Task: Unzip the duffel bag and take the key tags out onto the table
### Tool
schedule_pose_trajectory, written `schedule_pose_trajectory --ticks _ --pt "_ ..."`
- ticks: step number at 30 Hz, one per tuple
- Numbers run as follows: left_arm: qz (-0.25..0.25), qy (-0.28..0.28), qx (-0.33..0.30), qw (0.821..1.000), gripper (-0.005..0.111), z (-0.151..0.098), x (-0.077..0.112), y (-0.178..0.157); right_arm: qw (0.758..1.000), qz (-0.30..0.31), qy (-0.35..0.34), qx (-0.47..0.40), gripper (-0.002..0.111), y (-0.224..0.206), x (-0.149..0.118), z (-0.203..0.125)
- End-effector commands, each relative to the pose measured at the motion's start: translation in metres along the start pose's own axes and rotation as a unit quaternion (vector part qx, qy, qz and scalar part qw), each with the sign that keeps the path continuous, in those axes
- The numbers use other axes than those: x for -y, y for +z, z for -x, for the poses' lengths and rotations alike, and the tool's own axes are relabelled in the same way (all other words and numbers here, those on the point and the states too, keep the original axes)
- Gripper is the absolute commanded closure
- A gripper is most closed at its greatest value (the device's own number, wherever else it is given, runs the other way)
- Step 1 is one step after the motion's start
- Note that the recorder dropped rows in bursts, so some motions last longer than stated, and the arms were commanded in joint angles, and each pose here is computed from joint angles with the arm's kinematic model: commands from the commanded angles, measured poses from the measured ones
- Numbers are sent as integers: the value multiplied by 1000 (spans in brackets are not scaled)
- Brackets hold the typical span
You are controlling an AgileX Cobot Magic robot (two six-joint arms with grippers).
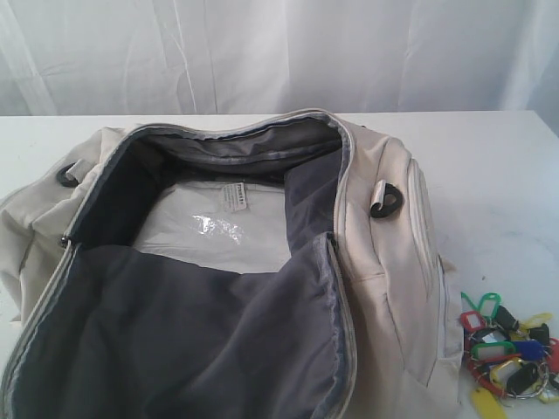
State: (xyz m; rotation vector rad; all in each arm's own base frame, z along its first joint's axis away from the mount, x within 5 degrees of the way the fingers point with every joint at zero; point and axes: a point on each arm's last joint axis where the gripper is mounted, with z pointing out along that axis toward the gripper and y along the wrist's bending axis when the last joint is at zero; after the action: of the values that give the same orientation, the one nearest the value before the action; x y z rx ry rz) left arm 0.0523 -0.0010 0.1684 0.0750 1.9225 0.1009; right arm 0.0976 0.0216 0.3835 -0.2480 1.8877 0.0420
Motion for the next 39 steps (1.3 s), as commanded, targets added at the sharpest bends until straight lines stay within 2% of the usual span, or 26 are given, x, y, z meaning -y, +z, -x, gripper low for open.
schedule_pose_trajectory --ticks 1,25,33,39 --pt "11 35 -3 999 107 -2 -2 0 1000 -1 -3 7 108 -1 1 0" --pt "15 44 -6 999 107 -2 -3 0 1000 -1 -3 7 108 -1 1 0" --pt "16 -52 -5 998 107 -2 -3 0 1000 -1 -3 7 108 -1 1 0" --pt "16 -52 -5 998 107 -2 -3 0 1000 -1 -3 7 108 -1 1 0"
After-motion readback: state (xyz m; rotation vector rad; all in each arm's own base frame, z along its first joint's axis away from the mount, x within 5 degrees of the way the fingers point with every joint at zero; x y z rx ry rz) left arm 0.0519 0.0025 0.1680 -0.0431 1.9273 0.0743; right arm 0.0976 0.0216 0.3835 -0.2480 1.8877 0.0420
